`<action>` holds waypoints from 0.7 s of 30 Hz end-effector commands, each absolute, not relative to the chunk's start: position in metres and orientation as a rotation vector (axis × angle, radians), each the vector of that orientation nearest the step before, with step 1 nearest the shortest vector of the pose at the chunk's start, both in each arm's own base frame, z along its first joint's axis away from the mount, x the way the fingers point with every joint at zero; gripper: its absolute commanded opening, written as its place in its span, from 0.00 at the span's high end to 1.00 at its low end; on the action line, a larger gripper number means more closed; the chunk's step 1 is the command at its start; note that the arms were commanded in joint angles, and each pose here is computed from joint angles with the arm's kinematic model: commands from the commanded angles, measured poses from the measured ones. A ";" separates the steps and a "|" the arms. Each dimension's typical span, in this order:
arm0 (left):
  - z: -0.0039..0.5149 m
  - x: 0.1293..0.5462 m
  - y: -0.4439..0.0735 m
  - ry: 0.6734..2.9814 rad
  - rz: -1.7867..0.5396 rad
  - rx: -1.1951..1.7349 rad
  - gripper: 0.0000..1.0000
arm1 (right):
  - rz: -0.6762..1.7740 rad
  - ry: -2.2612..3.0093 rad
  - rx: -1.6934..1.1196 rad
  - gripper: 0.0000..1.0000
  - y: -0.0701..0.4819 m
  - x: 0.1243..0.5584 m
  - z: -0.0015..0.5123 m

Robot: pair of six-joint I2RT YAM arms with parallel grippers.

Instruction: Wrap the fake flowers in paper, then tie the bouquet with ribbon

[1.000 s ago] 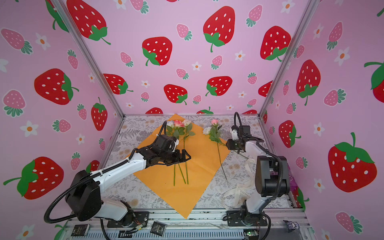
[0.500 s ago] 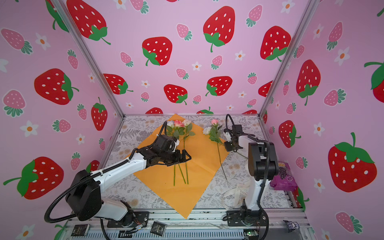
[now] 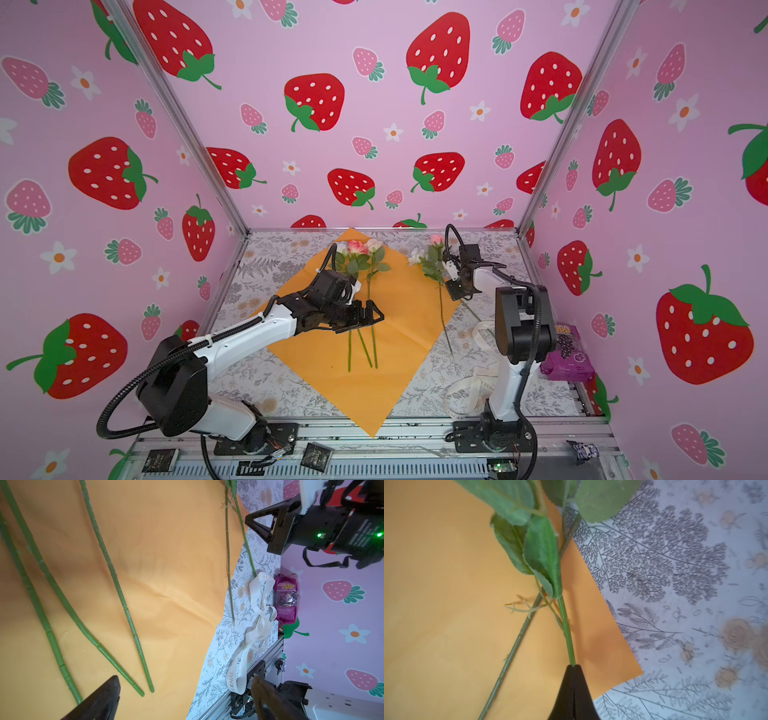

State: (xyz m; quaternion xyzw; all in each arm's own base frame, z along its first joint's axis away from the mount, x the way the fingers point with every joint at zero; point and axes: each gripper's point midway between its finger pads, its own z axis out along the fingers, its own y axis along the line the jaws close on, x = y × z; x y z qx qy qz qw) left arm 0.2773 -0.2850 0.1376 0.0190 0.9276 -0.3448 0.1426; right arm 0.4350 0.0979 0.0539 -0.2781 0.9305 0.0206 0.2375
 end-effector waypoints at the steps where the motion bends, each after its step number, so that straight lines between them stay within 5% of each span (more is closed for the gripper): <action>1: 0.158 0.280 -0.283 2.618 -0.996 0.069 0.00 | 0.090 2.430 -0.734 0.99 0.106 0.437 0.105; 9: 0.163 0.276 -0.269 2.594 -0.936 0.054 0.00 | 0.130 2.234 -0.628 0.94 0.112 0.442 0.154; 21: 0.158 0.273 -0.263 2.605 -0.923 0.050 0.01 | 0.239 2.461 -0.801 0.66 0.125 0.465 0.060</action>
